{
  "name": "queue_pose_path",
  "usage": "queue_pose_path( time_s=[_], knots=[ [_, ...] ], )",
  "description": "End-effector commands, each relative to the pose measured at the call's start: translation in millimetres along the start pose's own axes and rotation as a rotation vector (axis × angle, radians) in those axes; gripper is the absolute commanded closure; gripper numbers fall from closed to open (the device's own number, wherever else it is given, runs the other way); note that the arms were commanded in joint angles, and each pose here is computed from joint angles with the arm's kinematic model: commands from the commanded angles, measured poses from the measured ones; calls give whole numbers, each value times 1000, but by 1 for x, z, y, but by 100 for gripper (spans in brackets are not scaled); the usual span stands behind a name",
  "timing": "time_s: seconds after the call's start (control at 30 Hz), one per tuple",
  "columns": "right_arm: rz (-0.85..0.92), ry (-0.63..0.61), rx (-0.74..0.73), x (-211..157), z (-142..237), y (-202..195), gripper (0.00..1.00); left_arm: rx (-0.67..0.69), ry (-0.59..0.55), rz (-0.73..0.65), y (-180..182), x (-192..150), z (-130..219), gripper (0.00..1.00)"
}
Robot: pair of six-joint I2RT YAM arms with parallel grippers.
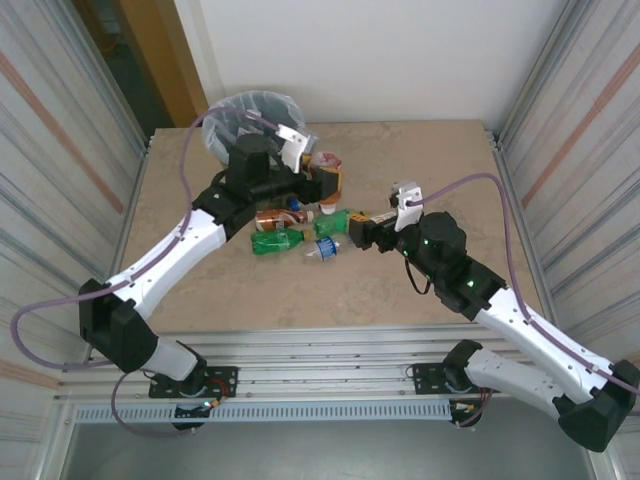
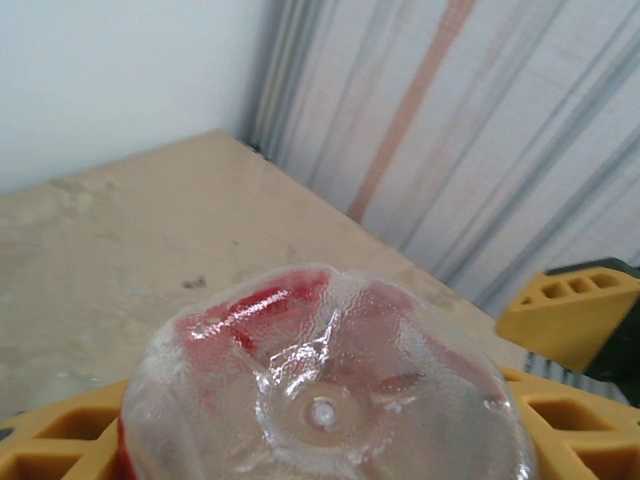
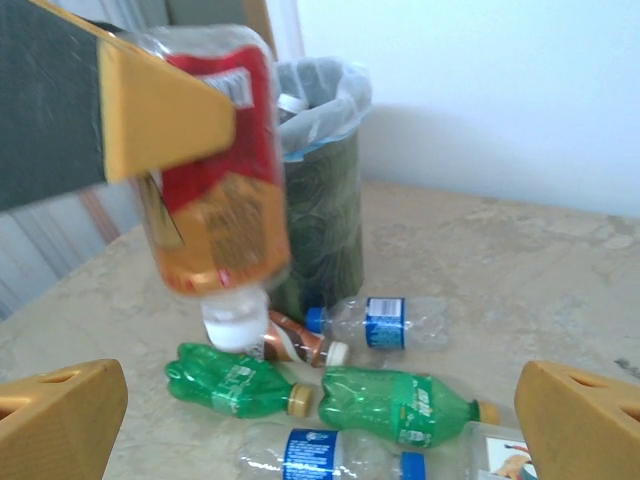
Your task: Put the plastic bottles in the bin
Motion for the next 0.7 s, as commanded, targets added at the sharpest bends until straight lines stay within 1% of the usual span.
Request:
queue_pose_path(
  time_s=[0.0, 0.13, 0.27, 0.47, 0.67],
  knots=[
    [-27, -3, -73, -3, 8, -10, 2, 102, -132, -128, -1, 46, 32, 74],
    [-47, 1, -113, -4, 9, -16, 2, 237, -212, -216, 20, 77, 49, 74],
    [-65, 25, -160, -6, 8, -22, 2, 375, -243, -255, 49, 102, 56, 74],
    [-86, 50, -187, -9, 5, -26, 2, 527, -229, -225, 104, 120, 56, 74],
    [-104, 63, -207, -10, 3, -29, 2, 588, -180, -165, 153, 120, 42, 73]
  ],
)
Point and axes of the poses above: each hand's point on the last joint's axis, 136 mm out from that joint toward the fingers, its own z axis back along the fingers, its own y axis along the line the jaws close on, x = y × z, the point moved 5 cm from there along z, back along the fingers, and after that the axes turned 5 degrees about z, right-handed, at the moved point
